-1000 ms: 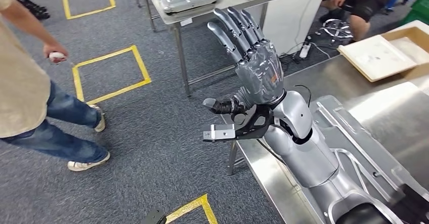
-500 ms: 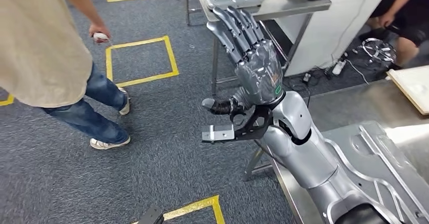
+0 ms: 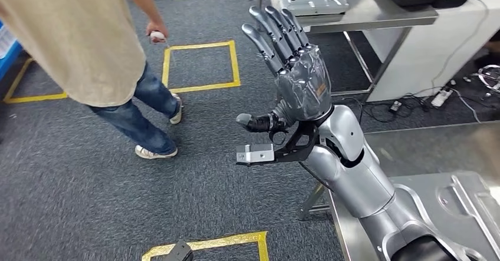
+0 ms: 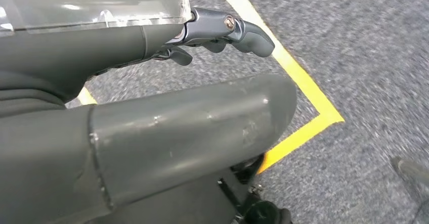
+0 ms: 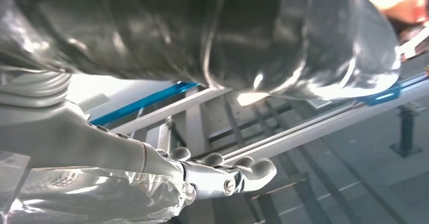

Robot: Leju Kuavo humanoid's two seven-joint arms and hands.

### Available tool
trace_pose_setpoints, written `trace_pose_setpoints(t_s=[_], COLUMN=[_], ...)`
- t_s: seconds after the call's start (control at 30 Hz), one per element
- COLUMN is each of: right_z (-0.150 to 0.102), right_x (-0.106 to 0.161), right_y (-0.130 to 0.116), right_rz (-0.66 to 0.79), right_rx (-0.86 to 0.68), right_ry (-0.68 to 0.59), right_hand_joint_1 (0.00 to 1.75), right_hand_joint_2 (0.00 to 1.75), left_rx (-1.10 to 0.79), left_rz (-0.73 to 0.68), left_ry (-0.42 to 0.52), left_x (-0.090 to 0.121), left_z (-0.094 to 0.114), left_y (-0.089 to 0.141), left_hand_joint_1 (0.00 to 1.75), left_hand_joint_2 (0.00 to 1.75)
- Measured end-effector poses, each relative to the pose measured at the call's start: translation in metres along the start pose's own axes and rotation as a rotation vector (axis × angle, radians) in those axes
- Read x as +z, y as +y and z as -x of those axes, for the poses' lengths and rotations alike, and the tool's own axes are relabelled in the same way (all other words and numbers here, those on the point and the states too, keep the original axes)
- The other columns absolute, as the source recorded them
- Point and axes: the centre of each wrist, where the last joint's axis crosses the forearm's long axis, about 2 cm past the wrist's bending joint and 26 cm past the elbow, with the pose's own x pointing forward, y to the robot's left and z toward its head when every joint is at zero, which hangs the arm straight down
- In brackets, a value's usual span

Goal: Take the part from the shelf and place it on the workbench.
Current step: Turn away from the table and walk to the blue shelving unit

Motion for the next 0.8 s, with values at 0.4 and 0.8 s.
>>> trace_pose_setpoints(t_s=[0.4, 0.8], right_z=[-0.0001, 0.0006], right_x=[-0.0025, -0.0011], right_y=[-0.0007, 0.0], right_rz=[0.003, -0.008], right_rx=[0.002, 0.004], right_ry=[-0.006, -0.002], right_hand_joint_1=[0.0, 0.0], right_hand_joint_2=[0.0, 0.0], left_rx=[0.0, 0.004], left_rz=[-0.003, 0.004], left_ry=[0.003, -0.001], left_x=[0.0008, 0.0002], left_z=[0.0016, -0.0001], left_y=[-0.0002, -0.0021], left_hand_joint_1=[0.0, 0.0], left_hand_joint_2=[0.0, 0.0])
